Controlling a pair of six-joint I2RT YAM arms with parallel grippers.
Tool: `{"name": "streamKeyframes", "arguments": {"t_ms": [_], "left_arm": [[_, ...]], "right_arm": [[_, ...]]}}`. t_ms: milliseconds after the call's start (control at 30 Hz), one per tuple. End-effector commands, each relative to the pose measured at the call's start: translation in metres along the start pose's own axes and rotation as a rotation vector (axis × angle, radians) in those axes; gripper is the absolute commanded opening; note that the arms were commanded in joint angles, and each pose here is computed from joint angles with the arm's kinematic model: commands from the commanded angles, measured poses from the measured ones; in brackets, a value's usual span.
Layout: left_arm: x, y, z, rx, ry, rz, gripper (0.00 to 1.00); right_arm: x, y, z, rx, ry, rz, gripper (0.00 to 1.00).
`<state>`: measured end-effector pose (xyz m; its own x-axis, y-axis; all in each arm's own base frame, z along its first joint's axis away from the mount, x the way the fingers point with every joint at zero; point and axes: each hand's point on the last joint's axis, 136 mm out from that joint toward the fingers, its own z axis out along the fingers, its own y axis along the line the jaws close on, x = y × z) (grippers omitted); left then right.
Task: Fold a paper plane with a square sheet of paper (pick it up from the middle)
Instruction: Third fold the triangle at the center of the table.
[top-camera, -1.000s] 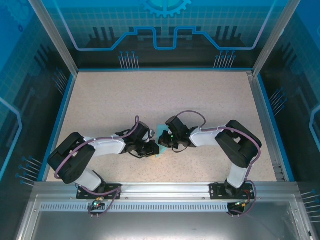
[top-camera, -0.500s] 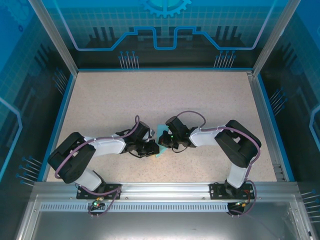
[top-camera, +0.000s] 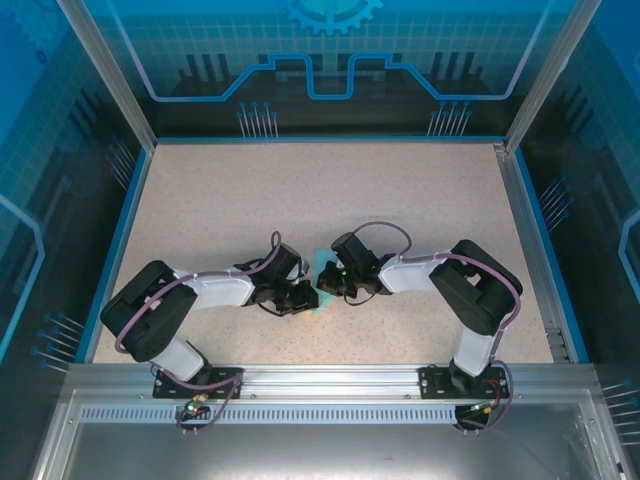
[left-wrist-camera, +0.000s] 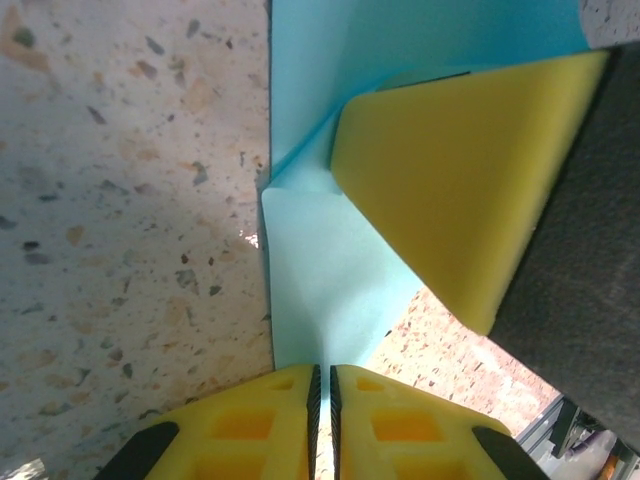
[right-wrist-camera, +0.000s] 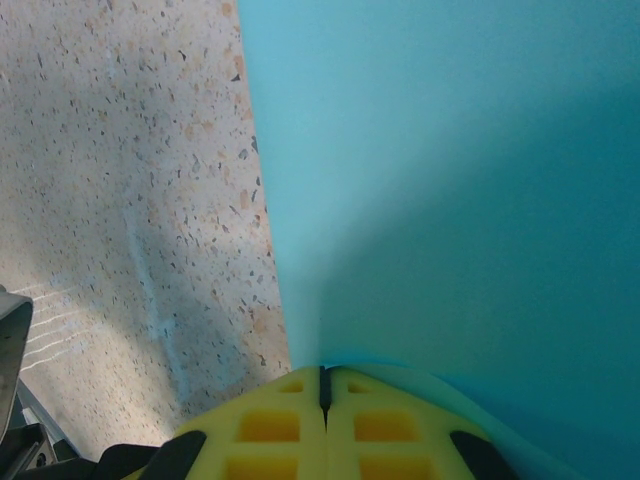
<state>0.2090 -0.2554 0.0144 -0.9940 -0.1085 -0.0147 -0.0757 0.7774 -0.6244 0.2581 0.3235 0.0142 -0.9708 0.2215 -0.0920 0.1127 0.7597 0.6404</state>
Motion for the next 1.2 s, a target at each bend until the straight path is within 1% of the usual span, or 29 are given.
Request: {"name": "streamKeyframes", "arguments": {"t_ms": [0,467,533,700,800,867,933,1067,1167], "left_arm": [[-0.001,0.005,0.002,-0.04,-0.001,-0.005,0.14],[0.002,0.015,0.005,-0.085,0.008,-0.019,0.11],[0.003,0.018,0.005,-0.092,0.013,-0.022,0.11],[0.005,0.023,0.005,-0.114,0.02,-0.031,0.1],[0.006,0.025,0.005,-0.125,0.022,-0.034,0.1],[0.005,0.025,0.004,-0.128,0.02,-0.034,0.09],[0.005,0.025,0.005,-0.129,0.02,-0.034,0.09],[0.005,0.025,0.004,-0.13,0.019,-0.035,0.09],[0.005,0.025,0.004,-0.133,0.019,-0.035,0.09]], "right_arm": [[-0.008,-0.009,-0.001,0.03,-0.026,0.008,0.0],[-0.009,-0.005,-0.005,0.024,-0.03,0.001,0.0],[-0.009,-0.002,-0.009,0.019,-0.029,-0.006,0.04],[-0.015,0.006,-0.035,0.008,-0.08,-0.042,0.2],[-0.013,-0.001,-0.049,0.036,-0.111,-0.068,0.25],[-0.009,-0.004,-0.054,0.04,-0.11,-0.075,0.25],[-0.002,-0.007,-0.052,0.042,-0.092,-0.079,0.22],[0.013,-0.011,-0.044,0.05,-0.049,-0.093,0.13],[0.02,-0.013,-0.037,0.051,-0.026,-0.087,0.09]]}}
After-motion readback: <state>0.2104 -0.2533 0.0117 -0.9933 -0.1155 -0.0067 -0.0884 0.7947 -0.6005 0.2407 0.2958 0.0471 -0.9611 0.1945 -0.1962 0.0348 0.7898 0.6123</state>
